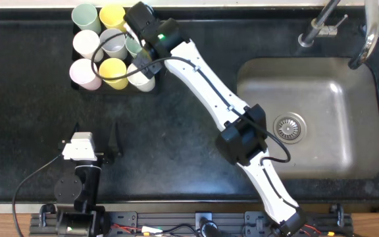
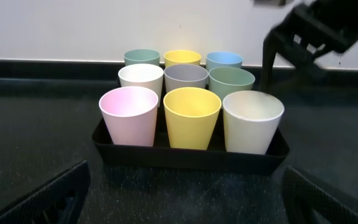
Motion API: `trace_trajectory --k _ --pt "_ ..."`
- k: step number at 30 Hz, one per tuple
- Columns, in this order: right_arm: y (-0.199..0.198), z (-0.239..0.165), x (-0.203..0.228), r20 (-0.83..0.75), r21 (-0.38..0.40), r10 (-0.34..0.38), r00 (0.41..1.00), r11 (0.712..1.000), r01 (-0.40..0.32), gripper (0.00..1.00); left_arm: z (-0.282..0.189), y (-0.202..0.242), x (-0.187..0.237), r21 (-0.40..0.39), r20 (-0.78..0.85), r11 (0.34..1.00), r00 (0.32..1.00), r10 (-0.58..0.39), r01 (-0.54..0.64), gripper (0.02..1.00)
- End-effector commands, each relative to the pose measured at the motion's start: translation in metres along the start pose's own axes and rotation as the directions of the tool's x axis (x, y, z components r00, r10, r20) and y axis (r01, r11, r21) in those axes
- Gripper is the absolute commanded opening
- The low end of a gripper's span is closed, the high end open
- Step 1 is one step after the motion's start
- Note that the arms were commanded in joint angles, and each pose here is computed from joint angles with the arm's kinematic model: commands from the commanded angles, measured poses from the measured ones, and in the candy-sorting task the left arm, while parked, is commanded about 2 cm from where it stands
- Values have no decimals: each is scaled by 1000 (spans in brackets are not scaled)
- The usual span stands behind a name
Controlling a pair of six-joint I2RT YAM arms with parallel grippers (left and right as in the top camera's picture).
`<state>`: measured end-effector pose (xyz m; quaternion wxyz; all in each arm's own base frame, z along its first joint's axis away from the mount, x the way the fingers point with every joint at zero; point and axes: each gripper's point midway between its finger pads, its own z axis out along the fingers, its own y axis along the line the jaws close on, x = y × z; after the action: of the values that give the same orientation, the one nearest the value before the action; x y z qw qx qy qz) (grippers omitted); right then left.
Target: Store Cups
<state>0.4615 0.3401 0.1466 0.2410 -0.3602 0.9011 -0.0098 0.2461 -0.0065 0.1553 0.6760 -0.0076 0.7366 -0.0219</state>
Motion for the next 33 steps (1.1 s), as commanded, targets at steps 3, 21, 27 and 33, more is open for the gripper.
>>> trace_trajectory --k 3,21,27,33 --pt "-52 -160 -35 281 41 107 954 991 -124 996 0 1 -1 0 6 1000 1000 21 -21 998" --pt "-167 -319 268 182 266 753 633 582 -768 998 0 1 -1 0 6 1000 1000 21 -21 998" --pt "-147 -280 311 522 196 618 588 583 -788 998 0 1 -1 0 6 1000 1000 21 -21 998" --pt "-156 -299 296 888 256 129 442 660 -706 998 0 1 -1 0 6 1000 1000 21 -21 998"
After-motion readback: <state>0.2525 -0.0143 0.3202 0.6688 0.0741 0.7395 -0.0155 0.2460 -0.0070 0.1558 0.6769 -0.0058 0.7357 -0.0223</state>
